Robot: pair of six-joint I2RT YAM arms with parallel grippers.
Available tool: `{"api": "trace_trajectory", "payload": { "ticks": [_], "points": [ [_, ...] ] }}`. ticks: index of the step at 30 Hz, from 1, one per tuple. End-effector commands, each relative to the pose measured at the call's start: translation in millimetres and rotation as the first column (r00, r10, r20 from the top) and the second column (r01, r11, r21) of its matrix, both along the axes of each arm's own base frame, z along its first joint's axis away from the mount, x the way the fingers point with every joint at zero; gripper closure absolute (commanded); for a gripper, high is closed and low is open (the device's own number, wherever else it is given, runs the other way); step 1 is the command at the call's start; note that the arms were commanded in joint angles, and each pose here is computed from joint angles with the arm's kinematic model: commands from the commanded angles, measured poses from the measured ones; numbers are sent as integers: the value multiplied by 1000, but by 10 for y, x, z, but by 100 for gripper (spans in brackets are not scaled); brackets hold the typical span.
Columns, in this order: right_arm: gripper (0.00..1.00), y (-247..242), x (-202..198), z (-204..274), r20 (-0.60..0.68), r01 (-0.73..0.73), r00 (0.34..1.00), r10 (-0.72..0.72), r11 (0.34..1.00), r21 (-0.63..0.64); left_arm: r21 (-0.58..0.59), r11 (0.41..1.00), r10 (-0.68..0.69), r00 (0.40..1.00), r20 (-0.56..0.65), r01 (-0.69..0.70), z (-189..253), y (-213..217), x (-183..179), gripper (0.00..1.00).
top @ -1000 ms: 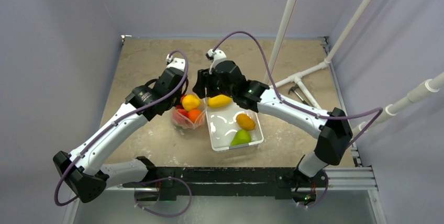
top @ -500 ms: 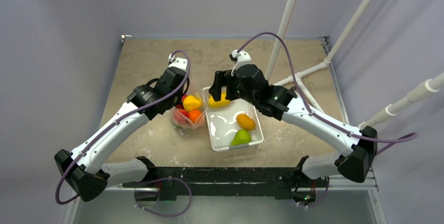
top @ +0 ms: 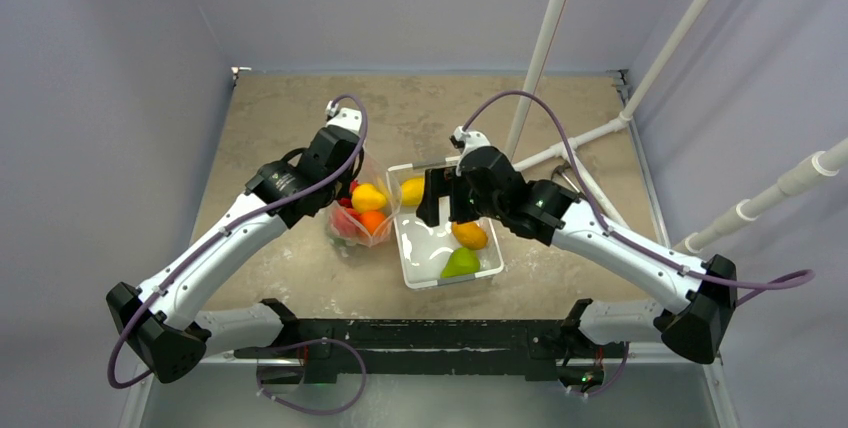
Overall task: Place the food in the zip-top bag and seal the zipper
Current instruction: Pick up the fake fruit from the bin.
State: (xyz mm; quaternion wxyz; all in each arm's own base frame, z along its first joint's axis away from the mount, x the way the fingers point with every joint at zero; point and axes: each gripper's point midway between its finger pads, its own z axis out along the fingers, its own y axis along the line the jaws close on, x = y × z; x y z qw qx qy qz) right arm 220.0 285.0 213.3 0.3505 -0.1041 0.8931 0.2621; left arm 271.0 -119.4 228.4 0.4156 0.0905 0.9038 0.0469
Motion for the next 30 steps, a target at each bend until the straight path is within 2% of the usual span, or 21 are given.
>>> {"api": "trace_trajectory", "payload": {
  "ticks": [1, 9, 30],
  "points": [
    [1, -241, -118, -248, -93, 78, 992, -85, 994, -81, -20, 999, -25, 999, 23, 25, 42, -49, 55, 100],
    [1, -451, -230, -503, -167, 162, 968, -188, 975, -155, -43, 997, -64, 998, 24, 65, 42, -133, 61, 100],
    [1, -465, -469, -1265, -276, 118, 938, -211, 941, -318, -53, 994, -96, 995, 15, 97, -31, -167, 24, 100]
  ]
}}
